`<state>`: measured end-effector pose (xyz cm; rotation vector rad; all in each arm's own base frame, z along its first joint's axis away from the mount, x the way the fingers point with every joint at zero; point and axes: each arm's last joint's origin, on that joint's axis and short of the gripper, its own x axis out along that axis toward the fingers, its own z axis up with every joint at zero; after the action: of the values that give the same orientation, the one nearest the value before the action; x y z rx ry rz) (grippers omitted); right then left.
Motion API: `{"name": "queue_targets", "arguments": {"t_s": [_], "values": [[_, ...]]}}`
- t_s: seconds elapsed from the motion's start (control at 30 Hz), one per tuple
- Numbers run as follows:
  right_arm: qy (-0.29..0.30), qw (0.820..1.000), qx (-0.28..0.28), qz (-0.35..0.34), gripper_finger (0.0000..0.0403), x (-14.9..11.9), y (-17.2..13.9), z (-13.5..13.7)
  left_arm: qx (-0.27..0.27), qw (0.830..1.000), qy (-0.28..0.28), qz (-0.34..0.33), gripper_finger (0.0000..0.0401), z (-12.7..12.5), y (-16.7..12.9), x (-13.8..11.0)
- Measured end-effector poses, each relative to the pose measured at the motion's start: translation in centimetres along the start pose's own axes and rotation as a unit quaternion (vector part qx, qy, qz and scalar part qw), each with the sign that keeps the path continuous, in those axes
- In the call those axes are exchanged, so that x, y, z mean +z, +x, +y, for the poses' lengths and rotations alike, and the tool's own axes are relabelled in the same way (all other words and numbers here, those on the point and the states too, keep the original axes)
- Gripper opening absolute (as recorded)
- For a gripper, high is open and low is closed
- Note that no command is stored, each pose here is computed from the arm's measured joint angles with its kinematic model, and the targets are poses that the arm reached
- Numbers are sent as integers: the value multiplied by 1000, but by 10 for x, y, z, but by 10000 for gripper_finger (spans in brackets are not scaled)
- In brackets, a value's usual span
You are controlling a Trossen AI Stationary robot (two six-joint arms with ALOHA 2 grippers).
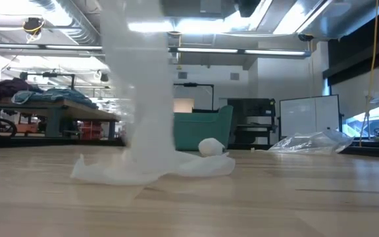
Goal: Roll bandage
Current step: Roll the bottom white bandage
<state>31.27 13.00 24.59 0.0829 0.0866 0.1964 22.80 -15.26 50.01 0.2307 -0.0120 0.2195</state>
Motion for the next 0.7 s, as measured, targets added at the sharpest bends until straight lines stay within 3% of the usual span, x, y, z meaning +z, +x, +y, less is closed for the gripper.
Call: {"name": "queue_targets", "arguments": {"t_s": [0.1,0.23,0.37,0.57,0.7], "values": [[-13,1000,15,-18,254,14,-1,2,11,999,9,-29,45,7,-1,20],[-42,997,-29,-57,254,41,-6,1,16,997,-2,-75,45,17,-5,40],[-62,996,-63,-27,254,49,-6,0,30,995,6,-100,45,28,-10,52],[-60,998,-36,1,254,60,-5,16,61,986,-29,-153,45,47,-19,73],[-60,998,-16,1,254,59,-3,24,67,985,-20,-158,45,47,-19,74]]}}
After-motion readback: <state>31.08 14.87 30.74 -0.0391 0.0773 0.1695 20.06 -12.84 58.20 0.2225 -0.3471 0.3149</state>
